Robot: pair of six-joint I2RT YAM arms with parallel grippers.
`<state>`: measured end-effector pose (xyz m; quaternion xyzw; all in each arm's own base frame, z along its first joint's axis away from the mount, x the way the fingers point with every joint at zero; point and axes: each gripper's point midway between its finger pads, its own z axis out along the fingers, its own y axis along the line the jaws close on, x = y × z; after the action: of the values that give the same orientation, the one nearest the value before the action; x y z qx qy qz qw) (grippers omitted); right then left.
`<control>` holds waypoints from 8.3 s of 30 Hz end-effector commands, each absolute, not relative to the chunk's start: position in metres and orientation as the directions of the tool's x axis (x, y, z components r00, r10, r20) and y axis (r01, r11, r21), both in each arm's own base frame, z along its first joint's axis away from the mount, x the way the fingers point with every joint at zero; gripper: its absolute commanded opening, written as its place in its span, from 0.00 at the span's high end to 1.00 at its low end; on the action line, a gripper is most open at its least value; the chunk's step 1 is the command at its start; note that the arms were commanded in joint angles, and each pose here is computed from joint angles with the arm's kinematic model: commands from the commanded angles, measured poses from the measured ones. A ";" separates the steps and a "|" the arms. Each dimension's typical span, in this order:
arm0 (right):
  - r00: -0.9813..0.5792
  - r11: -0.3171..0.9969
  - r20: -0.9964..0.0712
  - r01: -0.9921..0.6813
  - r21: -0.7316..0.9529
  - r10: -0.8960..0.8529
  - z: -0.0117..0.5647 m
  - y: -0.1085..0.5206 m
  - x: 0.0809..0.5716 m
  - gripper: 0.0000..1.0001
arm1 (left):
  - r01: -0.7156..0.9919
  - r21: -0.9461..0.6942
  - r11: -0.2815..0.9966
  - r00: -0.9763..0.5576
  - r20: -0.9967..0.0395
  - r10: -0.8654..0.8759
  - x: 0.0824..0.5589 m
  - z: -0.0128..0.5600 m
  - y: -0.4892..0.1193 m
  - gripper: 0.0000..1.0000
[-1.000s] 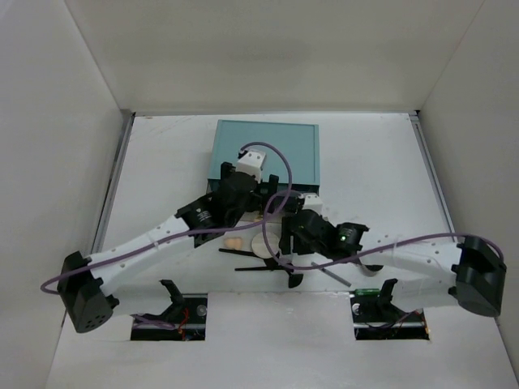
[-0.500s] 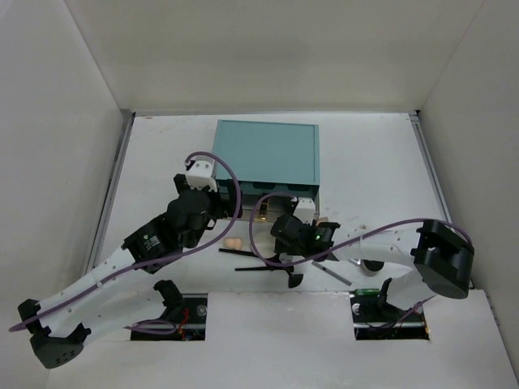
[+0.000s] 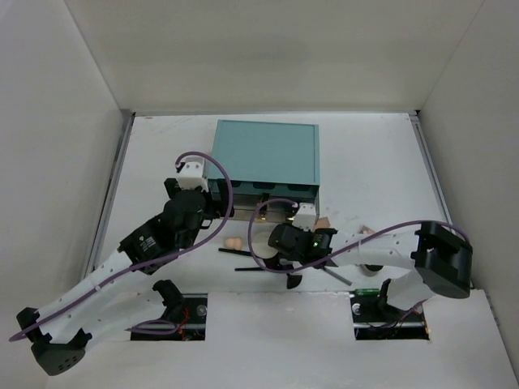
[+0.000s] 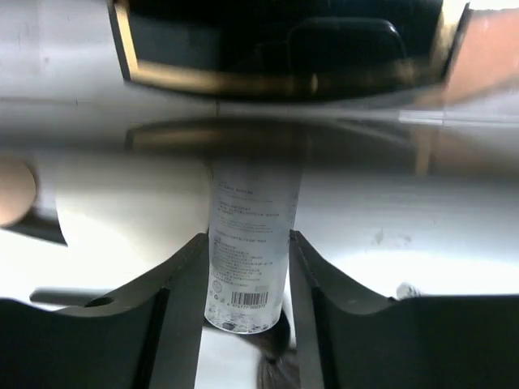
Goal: Organize the makeup
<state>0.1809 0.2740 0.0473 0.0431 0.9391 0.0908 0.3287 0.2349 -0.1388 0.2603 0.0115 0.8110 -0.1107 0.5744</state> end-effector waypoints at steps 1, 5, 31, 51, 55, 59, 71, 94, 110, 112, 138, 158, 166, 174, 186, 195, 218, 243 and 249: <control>-0.767 0.976 -0.621 0.028 0.215 0.159 0.065 0.269 0.170 0.72 | 0.123 -0.185 0.975 -0.322 -0.937 -0.138 0.236 0.266 -0.134 0.00; -0.751 0.969 -0.639 0.002 0.247 0.164 0.091 0.269 0.164 0.82 | 0.124 -0.192 0.974 -0.316 -0.938 -0.144 0.235 0.268 -0.132 0.00; -0.825 0.846 -0.558 -0.360 0.394 -0.091 0.134 0.315 0.080 0.45 | 0.081 -0.183 0.980 -0.348 -0.926 -0.145 0.235 0.247 -0.120 0.00; -0.823 0.914 -0.564 -0.278 0.294 -0.068 0.111 0.319 0.090 0.89 | 0.071 -0.221 0.973 -0.351 -0.918 -0.184 0.227 0.244 -0.112 0.00; -0.700 0.798 -0.700 -0.498 0.341 -0.138 0.187 0.337 0.083 0.93 | 0.069 -0.234 0.970 -0.341 -0.919 -0.198 0.225 0.246 -0.109 0.00; -0.540 0.727 -0.832 -0.621 0.293 -0.126 0.250 0.340 0.112 0.94 | 0.062 -0.248 0.967 -0.331 -0.919 -0.215 0.224 0.247 -0.106 0.00; -0.284 0.650 -0.934 -0.756 0.079 -0.218 0.282 0.343 0.258 0.96 | 0.025 -0.268 0.963 -0.323 -0.914 -0.246 0.221 0.249 -0.094 0.00; -0.370 0.911 -0.925 -0.344 0.226 0.090 0.301 0.221 0.298 0.10 | 0.317 -0.277 0.907 -0.410 -0.903 -0.132 0.212 0.251 -0.176 0.00; -0.403 0.926 -0.851 -0.021 0.378 0.338 0.263 0.096 0.269 0.05 | 0.783 -0.142 0.606 -0.437 -0.819 0.371 0.107 0.163 -0.368 0.00; -0.410 0.925 -0.848 -0.026 0.379 0.336 0.259 0.096 0.268 0.05 | 0.764 -0.132 0.631 -0.455 -0.804 0.383 0.121 0.149 -0.379 0.00; -0.345 0.917 -0.863 -0.018 0.398 0.368 0.272 0.084 0.265 0.05 | 0.665 0.083 0.742 -0.473 -0.722 0.505 0.236 0.048 -0.406 0.00; -0.320 0.914 -0.868 -0.017 0.405 0.379 0.276 0.081 0.267 0.06 | 0.782 0.145 0.607 -0.357 -0.693 0.626 0.234 0.019 -0.451 0.56; -0.311 0.912 -0.868 -0.006 0.409 0.387 0.278 0.077 0.265 0.06 | 0.784 0.175 0.596 -0.292 -0.743 0.602 0.233 0.047 -0.462 0.95; -0.266 0.905 -0.870 0.030 0.424 0.416 0.286 0.062 0.263 0.06 | 0.785 0.119 0.608 -0.185 -0.891 0.414 0.207 0.180 -0.453 0.99; -0.278 0.904 -0.867 0.014 0.426 0.413 0.283 0.067 0.266 0.07 | 0.841 0.112 0.529 -0.055 -0.956 0.289 0.208 0.267 -0.370 0.99; -0.300 0.904 -0.864 -0.009 0.427 0.405 0.282 0.073 0.268 0.08 | 0.875 0.148 0.460 0.006 -0.955 0.296 0.273 0.254 -0.309 1.00; -0.317 0.884 -0.851 -0.069 0.462 0.419 0.278 0.081 0.255 0.08 | 0.967 0.170 0.192 0.098 -0.936 0.338 0.295 0.220 -0.279 1.00; -0.318 0.883 -0.849 -0.068 0.465 0.422 0.277 0.080 0.255 0.08 | 0.893 0.432 0.125 0.248 -0.705 0.664 0.305 0.159 -0.273 1.00; -0.311 0.883 -0.851 -0.067 0.464 0.424 0.279 0.079 0.255 0.08 | 0.928 0.369 0.048 0.245 -0.703 0.668 0.279 0.148 -0.274 1.00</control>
<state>0.2512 0.0782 0.2629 0.1115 0.8004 0.1992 0.5543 0.3087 -0.2871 0.1787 0.6429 0.5739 -0.1384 0.4879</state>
